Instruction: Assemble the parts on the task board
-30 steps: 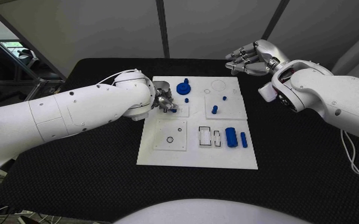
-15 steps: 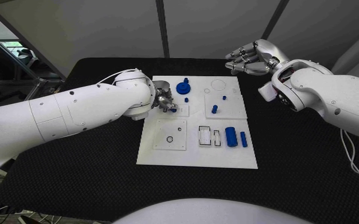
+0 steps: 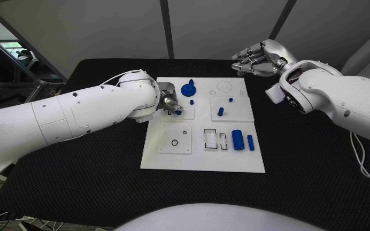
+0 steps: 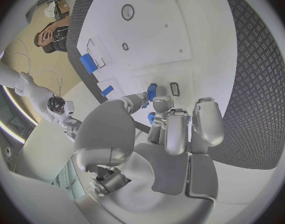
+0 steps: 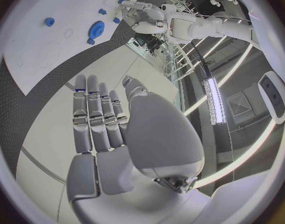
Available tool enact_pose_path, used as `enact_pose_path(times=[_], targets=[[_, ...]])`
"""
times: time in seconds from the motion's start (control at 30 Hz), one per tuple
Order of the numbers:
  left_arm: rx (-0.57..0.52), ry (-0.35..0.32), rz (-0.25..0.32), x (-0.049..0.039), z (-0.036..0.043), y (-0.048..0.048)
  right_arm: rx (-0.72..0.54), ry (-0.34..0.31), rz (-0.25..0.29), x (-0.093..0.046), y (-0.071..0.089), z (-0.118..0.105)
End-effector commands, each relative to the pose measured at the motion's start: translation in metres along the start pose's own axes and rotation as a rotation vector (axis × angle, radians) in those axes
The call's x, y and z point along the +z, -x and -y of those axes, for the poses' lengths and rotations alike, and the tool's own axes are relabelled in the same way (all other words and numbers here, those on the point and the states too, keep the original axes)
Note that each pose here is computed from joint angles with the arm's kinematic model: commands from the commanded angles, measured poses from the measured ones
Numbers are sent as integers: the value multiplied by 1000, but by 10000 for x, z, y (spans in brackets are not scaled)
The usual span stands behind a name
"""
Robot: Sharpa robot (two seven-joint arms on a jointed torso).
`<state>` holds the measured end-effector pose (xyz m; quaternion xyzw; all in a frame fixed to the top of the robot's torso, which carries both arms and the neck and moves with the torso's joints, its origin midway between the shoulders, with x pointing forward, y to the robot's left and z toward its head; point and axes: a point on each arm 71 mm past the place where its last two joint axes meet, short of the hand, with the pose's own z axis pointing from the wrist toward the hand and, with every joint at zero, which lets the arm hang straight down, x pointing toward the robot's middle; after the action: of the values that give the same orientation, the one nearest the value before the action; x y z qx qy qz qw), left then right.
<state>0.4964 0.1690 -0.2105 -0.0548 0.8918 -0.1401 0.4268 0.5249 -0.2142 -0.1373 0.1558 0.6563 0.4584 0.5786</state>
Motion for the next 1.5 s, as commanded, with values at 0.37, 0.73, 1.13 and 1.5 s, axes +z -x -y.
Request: enact_pose_path(times=[0.37,0.73,1.13,1.5], targets=[[14,2,-17,27,33,-21,0,6,-13,17,-14,-14],[12,-3,-13,37,54,-20,1,5,-17,22,-22,-16],[14,1,-18,49,55,-21,1,4,-20,23,-25,-14],[19,14,-26,59,29,-18,2,2,-21,23,-25,-11]])
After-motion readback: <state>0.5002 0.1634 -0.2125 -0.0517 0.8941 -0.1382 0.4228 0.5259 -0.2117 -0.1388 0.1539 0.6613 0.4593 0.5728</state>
